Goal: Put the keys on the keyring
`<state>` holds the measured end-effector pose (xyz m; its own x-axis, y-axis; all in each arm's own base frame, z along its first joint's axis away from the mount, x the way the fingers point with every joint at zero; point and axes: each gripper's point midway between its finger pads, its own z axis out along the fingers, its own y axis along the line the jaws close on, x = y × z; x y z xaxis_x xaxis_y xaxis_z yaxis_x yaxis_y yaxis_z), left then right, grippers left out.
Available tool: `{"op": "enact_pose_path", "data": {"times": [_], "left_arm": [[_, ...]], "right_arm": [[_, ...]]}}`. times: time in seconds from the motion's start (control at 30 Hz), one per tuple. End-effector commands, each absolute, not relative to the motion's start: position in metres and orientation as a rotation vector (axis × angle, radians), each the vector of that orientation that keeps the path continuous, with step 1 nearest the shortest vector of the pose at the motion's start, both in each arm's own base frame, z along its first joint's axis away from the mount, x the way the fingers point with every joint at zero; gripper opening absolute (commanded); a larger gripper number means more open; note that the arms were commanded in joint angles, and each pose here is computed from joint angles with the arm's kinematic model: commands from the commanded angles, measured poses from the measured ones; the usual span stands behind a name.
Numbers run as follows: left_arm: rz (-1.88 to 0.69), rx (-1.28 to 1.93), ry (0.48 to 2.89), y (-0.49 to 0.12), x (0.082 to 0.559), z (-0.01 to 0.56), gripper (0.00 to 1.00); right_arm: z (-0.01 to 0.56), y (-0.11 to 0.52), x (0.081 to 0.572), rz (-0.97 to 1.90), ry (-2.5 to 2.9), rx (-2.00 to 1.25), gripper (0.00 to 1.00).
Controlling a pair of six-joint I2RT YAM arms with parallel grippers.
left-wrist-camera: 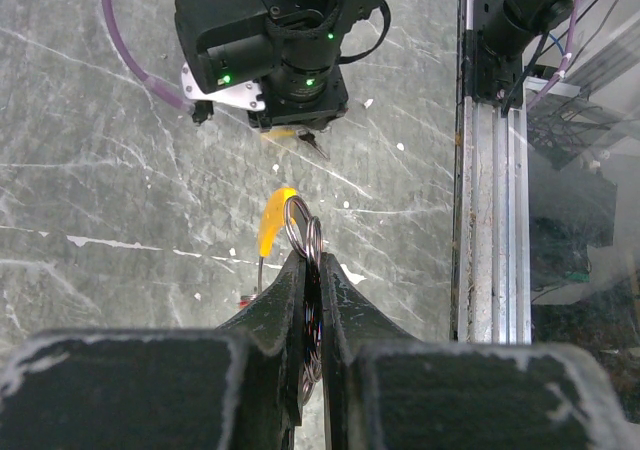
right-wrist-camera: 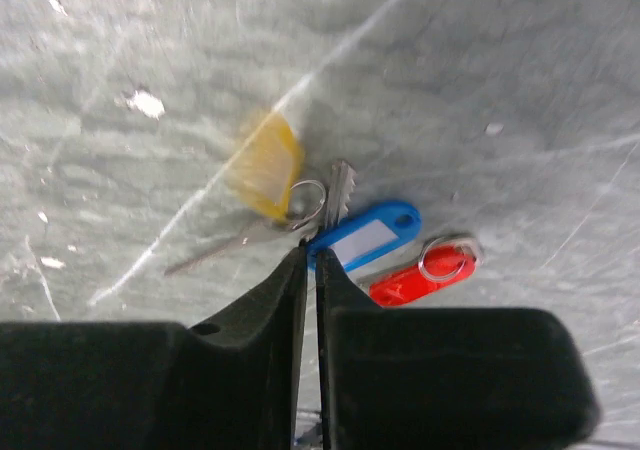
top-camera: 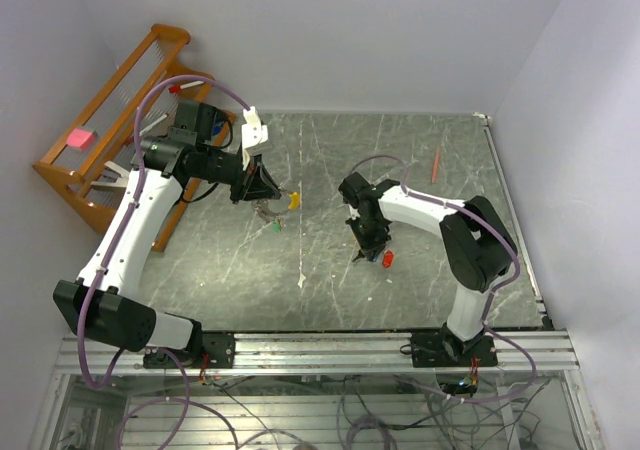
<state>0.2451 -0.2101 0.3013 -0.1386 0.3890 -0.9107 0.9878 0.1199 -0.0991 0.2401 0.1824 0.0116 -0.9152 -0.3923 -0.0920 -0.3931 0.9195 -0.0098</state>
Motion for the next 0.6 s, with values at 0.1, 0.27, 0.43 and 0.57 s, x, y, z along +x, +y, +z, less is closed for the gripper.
{"op": "enact_pose_path", "data": {"times": [0.1,0.27,0.43,0.57], "left_arm": [[-1.003,1.359,1.595,-0.212,0.250,0.311,0.07],[-1.008,1.357,1.596,-0.212,0.251,0.311,0.07],[-1.003,1.356,1.597,-0.211,0.251,0.311,0.07],[-0.998,1.357,1.604,-0.211,0.250,0.308,0.07]], "right_arm": [[0.014,0.205,0.292,0.056,2.893,-0.413,0.02],[0.028,0.231,0.337,0.173,2.835,-0.287,0.01],[0.079,0.255,0.369,0.296,2.693,-0.413,0.24],[0.116,0.234,0.370,0.247,2.625,-0.485,0.30]]}}
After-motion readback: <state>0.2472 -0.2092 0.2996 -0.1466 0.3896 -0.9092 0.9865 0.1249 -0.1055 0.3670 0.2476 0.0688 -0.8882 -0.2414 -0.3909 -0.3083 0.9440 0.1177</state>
